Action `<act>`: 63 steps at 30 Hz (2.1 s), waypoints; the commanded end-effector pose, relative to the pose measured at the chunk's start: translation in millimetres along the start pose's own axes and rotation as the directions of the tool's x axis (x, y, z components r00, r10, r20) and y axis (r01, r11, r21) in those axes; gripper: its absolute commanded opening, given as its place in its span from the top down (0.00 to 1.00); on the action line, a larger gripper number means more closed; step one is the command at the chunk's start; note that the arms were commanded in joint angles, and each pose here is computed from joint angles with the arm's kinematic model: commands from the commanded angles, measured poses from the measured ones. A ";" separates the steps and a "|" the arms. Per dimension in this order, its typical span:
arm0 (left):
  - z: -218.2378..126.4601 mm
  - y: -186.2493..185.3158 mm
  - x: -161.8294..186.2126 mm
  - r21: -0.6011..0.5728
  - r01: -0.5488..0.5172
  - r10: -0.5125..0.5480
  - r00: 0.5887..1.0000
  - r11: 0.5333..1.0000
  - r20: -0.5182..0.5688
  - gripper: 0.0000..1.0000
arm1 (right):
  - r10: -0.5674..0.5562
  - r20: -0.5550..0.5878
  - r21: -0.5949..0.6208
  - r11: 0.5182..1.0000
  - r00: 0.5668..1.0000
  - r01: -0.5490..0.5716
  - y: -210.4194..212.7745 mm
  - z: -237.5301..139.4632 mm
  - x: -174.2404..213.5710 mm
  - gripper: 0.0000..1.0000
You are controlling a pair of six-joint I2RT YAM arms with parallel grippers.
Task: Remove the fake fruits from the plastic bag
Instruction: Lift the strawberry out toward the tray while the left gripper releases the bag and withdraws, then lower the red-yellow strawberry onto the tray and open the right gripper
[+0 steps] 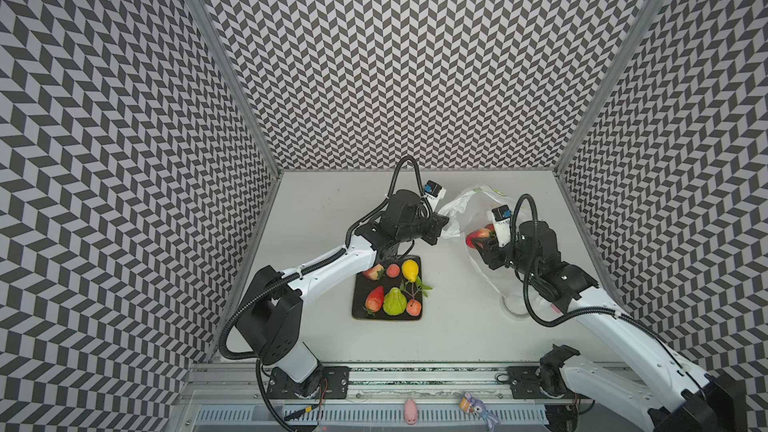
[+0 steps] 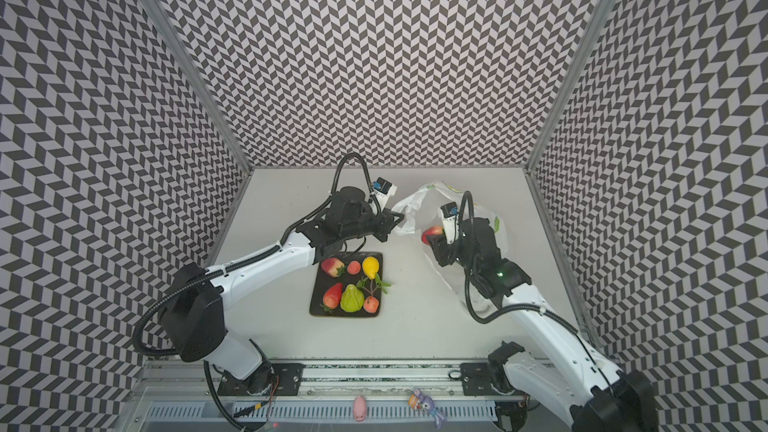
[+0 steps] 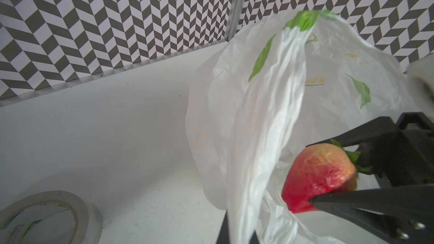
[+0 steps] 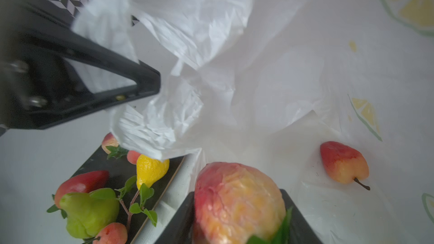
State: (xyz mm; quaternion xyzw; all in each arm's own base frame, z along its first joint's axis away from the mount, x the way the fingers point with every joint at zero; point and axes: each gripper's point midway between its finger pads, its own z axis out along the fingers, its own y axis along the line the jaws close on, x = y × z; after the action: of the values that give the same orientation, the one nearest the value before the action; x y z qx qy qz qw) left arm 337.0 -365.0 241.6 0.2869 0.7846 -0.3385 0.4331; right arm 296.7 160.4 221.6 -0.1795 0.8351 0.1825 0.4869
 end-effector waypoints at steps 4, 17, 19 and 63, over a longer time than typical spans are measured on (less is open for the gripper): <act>-7.6 -2.8 -9.4 0.007 -0.010 0.010 1.000 1.000 0.029 1.00 | -0.019 0.130 -0.073 0.997 0.991 0.029 19.7 -34.2 -48.4 0.59; -11.9 -3.3 -10.3 0.001 -0.015 0.015 0.999 1.000 0.036 0.80 | -0.064 0.243 -0.255 0.959 0.968 0.127 61.8 -79.1 -99.7 0.59; -15.7 -3.1 -15.6 -0.006 -0.014 0.014 0.999 1.000 0.052 0.70 | -0.081 0.243 -0.305 0.940 0.967 0.155 71.5 -81.7 -100.2 0.59; -266.4 147.1 -44.0 -0.571 0.486 -0.215 0.852 0.662 0.477 0.31 | -0.351 -0.462 -0.266 0.931 0.814 0.250 217.8 154.3 78.9 0.60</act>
State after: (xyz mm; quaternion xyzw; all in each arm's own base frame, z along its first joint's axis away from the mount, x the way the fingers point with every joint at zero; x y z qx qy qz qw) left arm 341.4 -81.2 344.4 -0.1092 0.7974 -0.1628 0.5707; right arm 266.8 410.4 110.2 -0.3936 0.8739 0.1366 0.2505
